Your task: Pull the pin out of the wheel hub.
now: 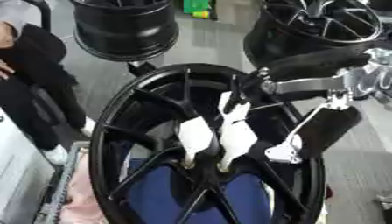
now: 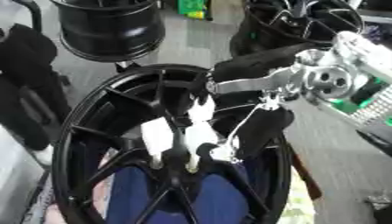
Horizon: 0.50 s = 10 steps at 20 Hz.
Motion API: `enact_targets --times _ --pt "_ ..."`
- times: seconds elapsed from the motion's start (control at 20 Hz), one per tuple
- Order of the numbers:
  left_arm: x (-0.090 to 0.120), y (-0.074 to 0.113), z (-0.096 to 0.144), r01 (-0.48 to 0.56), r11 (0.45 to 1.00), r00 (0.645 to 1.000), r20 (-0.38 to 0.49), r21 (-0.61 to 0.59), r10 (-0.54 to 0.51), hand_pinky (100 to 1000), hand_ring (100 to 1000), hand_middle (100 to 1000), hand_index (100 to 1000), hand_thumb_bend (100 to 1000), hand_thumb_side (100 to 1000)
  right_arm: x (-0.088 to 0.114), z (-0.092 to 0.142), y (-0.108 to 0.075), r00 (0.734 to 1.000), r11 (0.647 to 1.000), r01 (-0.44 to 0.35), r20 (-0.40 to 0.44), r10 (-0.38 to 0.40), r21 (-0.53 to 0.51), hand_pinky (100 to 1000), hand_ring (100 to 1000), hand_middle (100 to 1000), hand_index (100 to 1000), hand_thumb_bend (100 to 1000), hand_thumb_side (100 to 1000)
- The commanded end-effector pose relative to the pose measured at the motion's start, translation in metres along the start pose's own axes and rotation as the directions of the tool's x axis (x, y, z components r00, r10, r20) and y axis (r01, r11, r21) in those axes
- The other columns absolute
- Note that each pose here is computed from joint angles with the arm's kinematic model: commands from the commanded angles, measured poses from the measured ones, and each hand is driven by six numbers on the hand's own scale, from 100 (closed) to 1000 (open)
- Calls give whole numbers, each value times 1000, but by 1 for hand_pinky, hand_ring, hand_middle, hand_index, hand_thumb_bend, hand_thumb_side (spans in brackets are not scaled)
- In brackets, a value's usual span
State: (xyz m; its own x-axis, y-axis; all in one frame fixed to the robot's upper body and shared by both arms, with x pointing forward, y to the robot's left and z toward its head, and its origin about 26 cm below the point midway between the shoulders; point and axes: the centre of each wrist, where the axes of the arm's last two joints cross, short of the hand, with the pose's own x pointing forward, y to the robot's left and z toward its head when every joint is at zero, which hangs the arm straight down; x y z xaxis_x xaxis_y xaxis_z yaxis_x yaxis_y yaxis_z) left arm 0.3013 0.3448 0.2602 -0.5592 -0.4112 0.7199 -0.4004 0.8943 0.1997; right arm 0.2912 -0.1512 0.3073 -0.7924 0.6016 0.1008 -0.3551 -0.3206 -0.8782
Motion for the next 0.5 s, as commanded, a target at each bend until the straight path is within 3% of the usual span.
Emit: enact_targets --times 0.05,0.5 --pt "8 3 -5 10 1000 999 34 6 -10 743 815 680 820 294 654 -3 3 -3 1000 1000 -4 -30 3 -5 865 850 817 877 279 436" --pt "19 -2 -4 28 999 996 90 -23 -26 747 815 683 822 302 640 -1 1 -7 1000 999 -17 -14 17 -30 859 836 798 869 269 432"
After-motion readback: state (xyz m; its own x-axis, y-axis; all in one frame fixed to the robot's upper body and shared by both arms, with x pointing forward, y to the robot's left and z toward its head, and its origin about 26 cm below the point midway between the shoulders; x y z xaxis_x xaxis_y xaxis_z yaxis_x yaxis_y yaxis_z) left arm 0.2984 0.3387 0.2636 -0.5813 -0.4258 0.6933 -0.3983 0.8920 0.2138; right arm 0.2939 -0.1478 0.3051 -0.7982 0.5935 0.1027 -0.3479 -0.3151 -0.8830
